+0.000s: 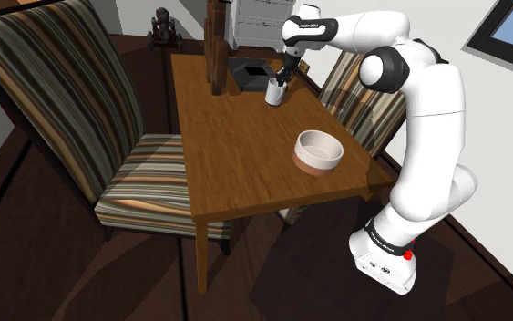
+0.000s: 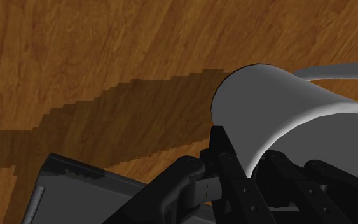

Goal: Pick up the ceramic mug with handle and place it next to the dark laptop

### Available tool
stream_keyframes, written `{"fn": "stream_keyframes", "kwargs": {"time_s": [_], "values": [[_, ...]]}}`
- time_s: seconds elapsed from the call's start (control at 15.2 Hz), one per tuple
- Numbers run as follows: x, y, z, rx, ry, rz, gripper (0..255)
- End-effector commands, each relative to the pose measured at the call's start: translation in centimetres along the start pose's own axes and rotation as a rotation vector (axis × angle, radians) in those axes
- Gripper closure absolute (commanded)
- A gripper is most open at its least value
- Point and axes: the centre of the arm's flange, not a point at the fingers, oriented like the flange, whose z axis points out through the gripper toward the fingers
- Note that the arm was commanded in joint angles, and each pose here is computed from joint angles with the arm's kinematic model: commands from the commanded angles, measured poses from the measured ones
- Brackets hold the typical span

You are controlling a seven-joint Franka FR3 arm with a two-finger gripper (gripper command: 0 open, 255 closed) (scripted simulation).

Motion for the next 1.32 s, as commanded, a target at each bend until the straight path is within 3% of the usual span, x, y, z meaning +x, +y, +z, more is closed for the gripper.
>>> {"fn": "stream_keyframes", "kwargs": {"time_s": [0.0,0.53,0.59,0.92,1.19,1.25], "values": [[-0.2,0.2,1.0,0.000,0.001,0.000,255],[-0.2,0.2,1.0,0.000,0.001,0.000,255],[-0.2,0.2,1.0,0.000,0.001,0.000,0],[-0.2,0.2,1.0,0.000,0.001,0.000,0],[-0.2,0.2,-4.0,0.000,0.001,0.000,0],[-0.2,0.2,-4.0,0.000,0.001,0.000,0]]}}
